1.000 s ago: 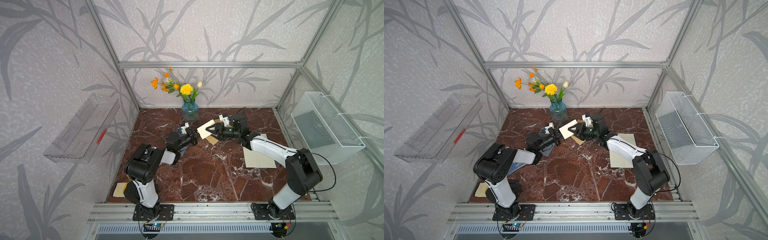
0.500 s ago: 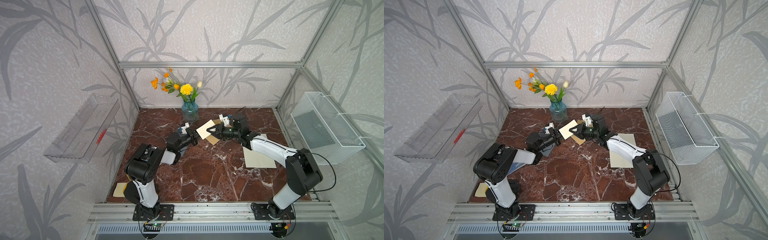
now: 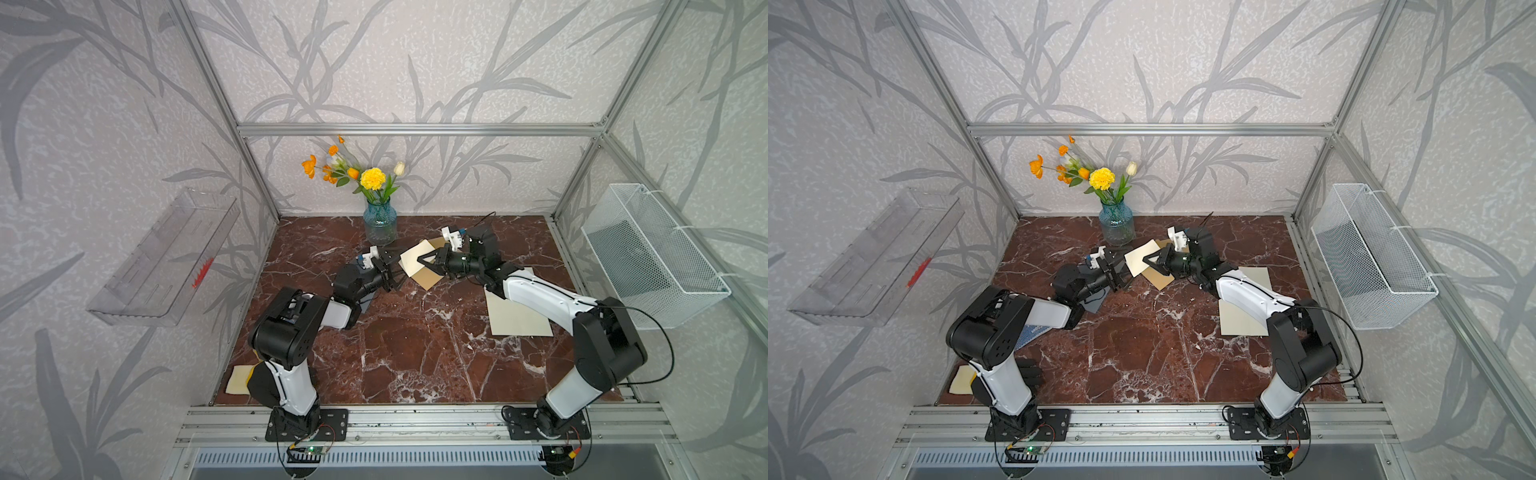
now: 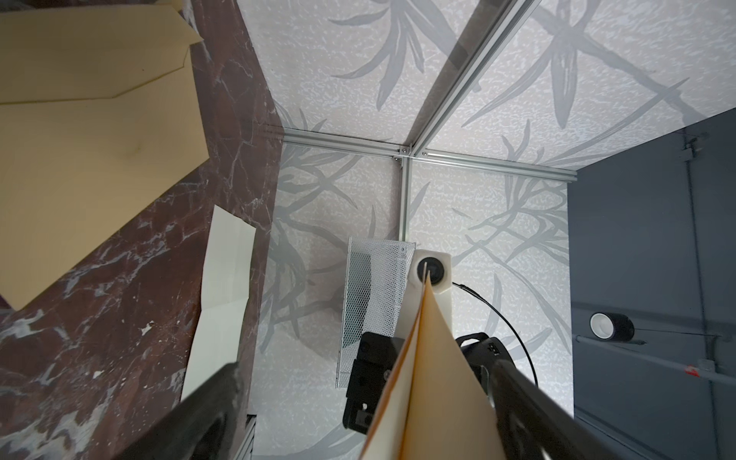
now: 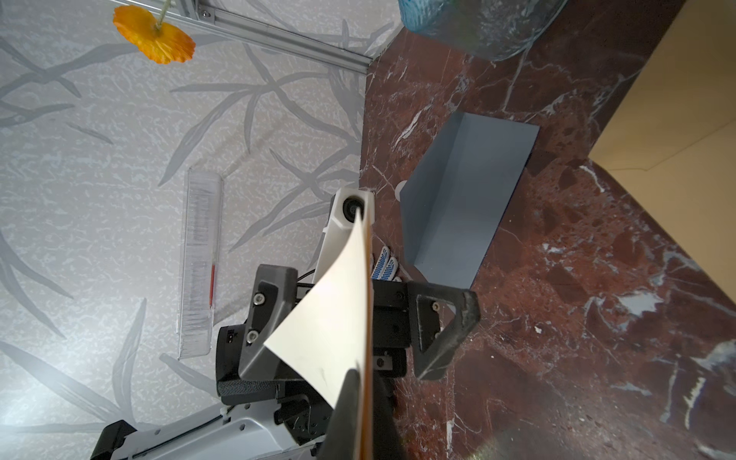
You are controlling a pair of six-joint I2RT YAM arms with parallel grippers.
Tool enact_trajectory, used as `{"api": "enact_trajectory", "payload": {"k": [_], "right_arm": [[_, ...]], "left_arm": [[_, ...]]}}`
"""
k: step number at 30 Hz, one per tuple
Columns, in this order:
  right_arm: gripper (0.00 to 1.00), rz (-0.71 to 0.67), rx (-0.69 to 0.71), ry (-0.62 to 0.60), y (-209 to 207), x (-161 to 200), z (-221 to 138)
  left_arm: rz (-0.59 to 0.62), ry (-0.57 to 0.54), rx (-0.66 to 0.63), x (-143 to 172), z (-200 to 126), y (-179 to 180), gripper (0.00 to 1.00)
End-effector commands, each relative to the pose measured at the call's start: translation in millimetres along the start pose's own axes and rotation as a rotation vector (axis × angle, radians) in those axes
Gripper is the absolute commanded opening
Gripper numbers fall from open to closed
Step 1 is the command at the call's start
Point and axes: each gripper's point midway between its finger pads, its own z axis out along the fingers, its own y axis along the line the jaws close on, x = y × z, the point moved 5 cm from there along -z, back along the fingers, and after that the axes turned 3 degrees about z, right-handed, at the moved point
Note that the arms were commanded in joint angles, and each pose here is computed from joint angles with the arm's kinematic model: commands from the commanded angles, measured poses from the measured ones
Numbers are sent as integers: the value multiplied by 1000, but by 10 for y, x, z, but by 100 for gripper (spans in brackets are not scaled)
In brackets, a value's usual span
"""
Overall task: Fold the letter paper in half and place it into the envelope
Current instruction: Fold the letter paper.
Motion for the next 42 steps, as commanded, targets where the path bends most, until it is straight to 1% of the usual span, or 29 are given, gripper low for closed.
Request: {"api": "enact_trajectory", "payload": {"k": [1,5,9,12,15,19,23,25,27,31,32,36,39,42], "right_arm": [[4,-33,-13,-43,160,-61,-162],[1,-6,19,-70,109,-69,-199],[0,69,65,-126,-21,-84,-218],[0,121,94,-159,-86,-96,-210],[0,143,101,-187,-58,-114,-192],[0,161,97,-219,19,-133,-186],[0,189,112,-234,4,-99,-180],[0,205,105,-233,-17,-89,-162],[0,212,97,-234,-31,-75,-146],[0,213,93,-233,-28,-47,-144],[0,214,93,-232,-29,-43,-144],[0,213,86,-233,-24,-9,-142],[0,211,86,-234,-16,8,-146],[0,211,85,-234,-18,25,-145]], "left_arm": [[79,-18,-38,27,-73,-109,100],[132,-76,-133,36,-156,-166,100],[168,-135,-193,44,-180,-282,100],[187,-158,-205,102,-140,-373,100],[205,-176,-237,172,-95,-414,99],[193,-209,-251,241,-62,-361,100],[179,-231,-242,261,-31,-317,99],[180,-218,-233,283,19,-310,95],[177,-207,-224,296,66,-299,88],[159,-204,-200,321,119,-254,63],[156,-203,-196,327,127,-245,60],[147,-197,-186,330,161,-221,55],[139,-194,-173,333,179,-216,44],[131,-187,-165,342,200,-205,38]]}}
